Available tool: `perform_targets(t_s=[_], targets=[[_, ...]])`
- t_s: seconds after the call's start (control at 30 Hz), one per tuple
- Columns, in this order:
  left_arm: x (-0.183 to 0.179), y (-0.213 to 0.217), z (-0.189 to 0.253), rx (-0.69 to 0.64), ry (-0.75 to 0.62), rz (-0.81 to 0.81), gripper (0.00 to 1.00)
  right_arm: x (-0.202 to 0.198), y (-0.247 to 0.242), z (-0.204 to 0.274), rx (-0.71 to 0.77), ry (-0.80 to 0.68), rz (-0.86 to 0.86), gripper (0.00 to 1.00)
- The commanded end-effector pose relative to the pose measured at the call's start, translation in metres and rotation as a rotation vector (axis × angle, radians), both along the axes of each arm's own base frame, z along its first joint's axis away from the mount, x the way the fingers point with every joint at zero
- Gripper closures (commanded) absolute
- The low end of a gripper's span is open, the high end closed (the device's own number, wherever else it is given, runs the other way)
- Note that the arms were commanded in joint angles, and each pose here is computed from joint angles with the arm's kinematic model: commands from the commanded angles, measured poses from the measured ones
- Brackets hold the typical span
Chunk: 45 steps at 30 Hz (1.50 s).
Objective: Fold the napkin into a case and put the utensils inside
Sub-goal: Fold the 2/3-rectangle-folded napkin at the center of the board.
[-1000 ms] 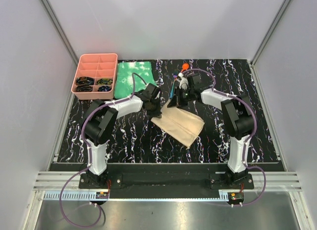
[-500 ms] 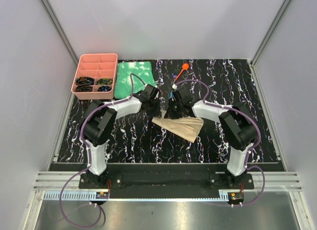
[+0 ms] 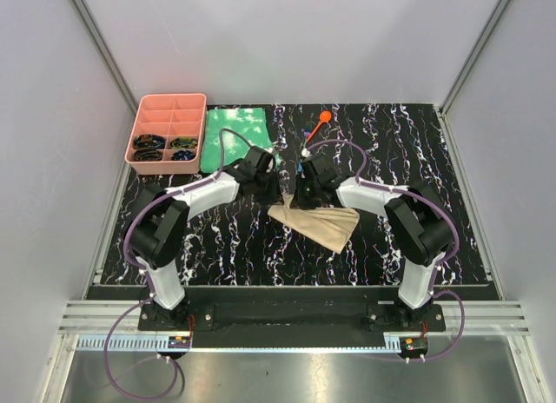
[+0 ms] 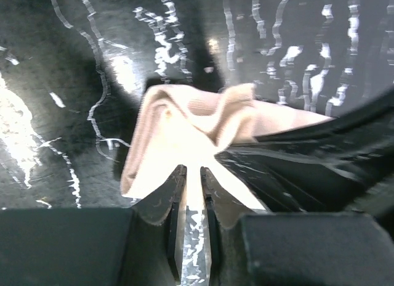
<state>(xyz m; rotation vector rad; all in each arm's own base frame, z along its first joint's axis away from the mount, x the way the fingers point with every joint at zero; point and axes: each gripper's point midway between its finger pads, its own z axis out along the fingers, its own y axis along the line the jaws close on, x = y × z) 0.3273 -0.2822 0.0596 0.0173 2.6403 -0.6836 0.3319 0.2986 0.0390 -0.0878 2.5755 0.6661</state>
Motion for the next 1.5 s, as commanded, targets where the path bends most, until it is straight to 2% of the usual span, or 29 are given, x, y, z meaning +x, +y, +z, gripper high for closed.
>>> perform_targets(t_s=[0.0, 0.07, 0.2, 0.5, 0.63, 0.83, 0.93, 1.17, 1.4, 1.47], targets=[[-0.003, -0.008, 0.006, -0.059, 0.026, -0.004, 0.87, 0.009, 0.012, 0.034, 0.004, -0.11, 0.078, 0.81], [0.0, -0.006, 0.0, -0.064, 0.032, 0.02, 0.89, 0.008, 0.014, 0.039, -0.004, -0.128, 0.113, 0.78], [0.0, 0.001, 0.006, -0.075, 0.01, 0.054, 0.91, 0.003, 0.018, 0.05, -0.008, -0.159, 0.166, 0.65], [-0.003, 0.02, 0.016, -0.084, -0.011, 0.102, 0.94, -0.009, 0.023, 0.044, 0.009, -0.106, 0.207, 0.61], [-0.003, 0.023, 0.025, -0.112, -0.021, 0.107, 0.94, -0.013, 0.03, 0.041, 0.037, -0.071, 0.199, 0.51], [0.003, 0.013, 0.051, -0.228, -0.005, 0.07, 0.93, -0.029, 0.039, 0.025, 0.117, 0.046, 0.16, 0.49], [0.007, 0.0, 0.064, -0.296, 0.026, 0.039, 0.89, -0.033, 0.041, 0.024, 0.166, 0.051, 0.144, 0.38], [0.012, -0.021, 0.071, -0.41, 0.084, 0.018, 0.86, -0.038, 0.04, 0.035, 0.211, 0.018, 0.149, 0.24], [0.007, -0.031, 0.065, -0.412, 0.132, -0.056, 0.89, -0.044, 0.041, 0.043, 0.275, -0.038, 0.17, 0.23], [0.003, -0.028, 0.055, -0.381, 0.151, -0.076, 0.89, -0.044, 0.041, 0.044, 0.282, -0.059, 0.182, 0.27]])
